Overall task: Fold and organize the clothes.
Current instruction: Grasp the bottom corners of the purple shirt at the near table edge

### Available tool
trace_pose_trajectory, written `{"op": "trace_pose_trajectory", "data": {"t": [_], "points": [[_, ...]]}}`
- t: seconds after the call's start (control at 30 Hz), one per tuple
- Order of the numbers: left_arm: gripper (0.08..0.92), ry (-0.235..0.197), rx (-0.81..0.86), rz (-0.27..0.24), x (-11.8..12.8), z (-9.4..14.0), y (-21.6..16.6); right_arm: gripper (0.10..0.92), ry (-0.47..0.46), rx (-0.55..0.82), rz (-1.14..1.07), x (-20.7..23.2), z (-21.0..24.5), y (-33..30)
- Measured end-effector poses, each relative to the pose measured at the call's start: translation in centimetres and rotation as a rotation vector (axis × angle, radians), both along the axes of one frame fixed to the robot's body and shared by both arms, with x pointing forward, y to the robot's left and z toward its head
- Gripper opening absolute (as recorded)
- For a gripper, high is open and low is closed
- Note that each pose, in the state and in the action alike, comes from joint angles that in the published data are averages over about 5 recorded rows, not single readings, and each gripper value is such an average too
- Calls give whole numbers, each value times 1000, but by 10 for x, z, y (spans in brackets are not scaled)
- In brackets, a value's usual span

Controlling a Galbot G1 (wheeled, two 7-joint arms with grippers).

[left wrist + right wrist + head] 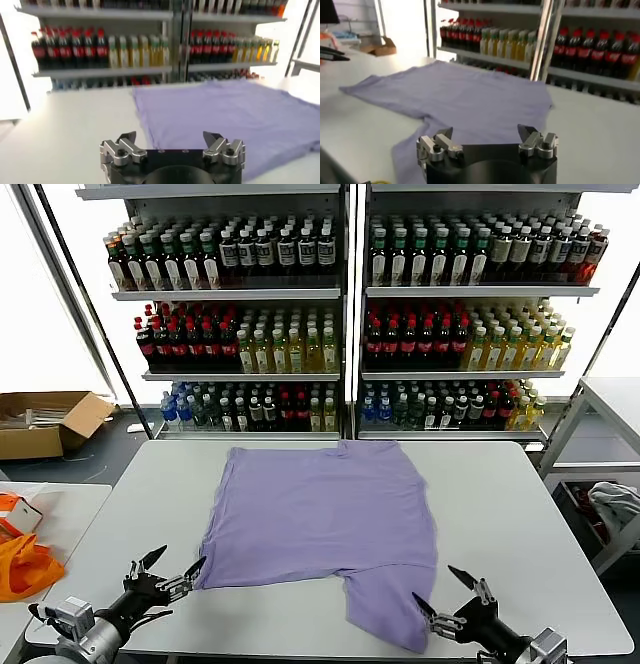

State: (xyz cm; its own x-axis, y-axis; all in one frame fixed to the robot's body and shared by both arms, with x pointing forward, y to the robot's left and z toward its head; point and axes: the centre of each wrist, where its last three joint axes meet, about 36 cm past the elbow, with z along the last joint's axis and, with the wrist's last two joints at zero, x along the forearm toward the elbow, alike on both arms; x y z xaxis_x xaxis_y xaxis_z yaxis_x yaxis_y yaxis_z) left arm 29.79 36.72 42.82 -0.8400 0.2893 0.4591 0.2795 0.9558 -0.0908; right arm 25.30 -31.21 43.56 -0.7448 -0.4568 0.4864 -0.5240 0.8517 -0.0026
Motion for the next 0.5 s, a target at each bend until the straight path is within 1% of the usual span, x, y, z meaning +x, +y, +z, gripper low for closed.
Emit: {"op": "trace_pose_trajectory", "data": {"t": [0.07, 0.17, 0.3, 0.37, 0.5], "points": [[822, 17, -3, 1, 1, -1, -1, 823, 13, 1, -1, -2, -1, 2], [823, 65, -10, 2, 4, -5, -4, 823, 50, 1, -6, -6, -4, 7], [823, 113, -16, -2, 8, -10, -8, 817, 81, 4, -17, -10, -8, 14], [822, 132, -16, -3, 10, -13, -9, 787, 92, 5, -23, -12, -11, 17], [823, 162, -20, -3, 13, -17, -10, 680, 111, 7, -29, -13, -15, 22]]}}
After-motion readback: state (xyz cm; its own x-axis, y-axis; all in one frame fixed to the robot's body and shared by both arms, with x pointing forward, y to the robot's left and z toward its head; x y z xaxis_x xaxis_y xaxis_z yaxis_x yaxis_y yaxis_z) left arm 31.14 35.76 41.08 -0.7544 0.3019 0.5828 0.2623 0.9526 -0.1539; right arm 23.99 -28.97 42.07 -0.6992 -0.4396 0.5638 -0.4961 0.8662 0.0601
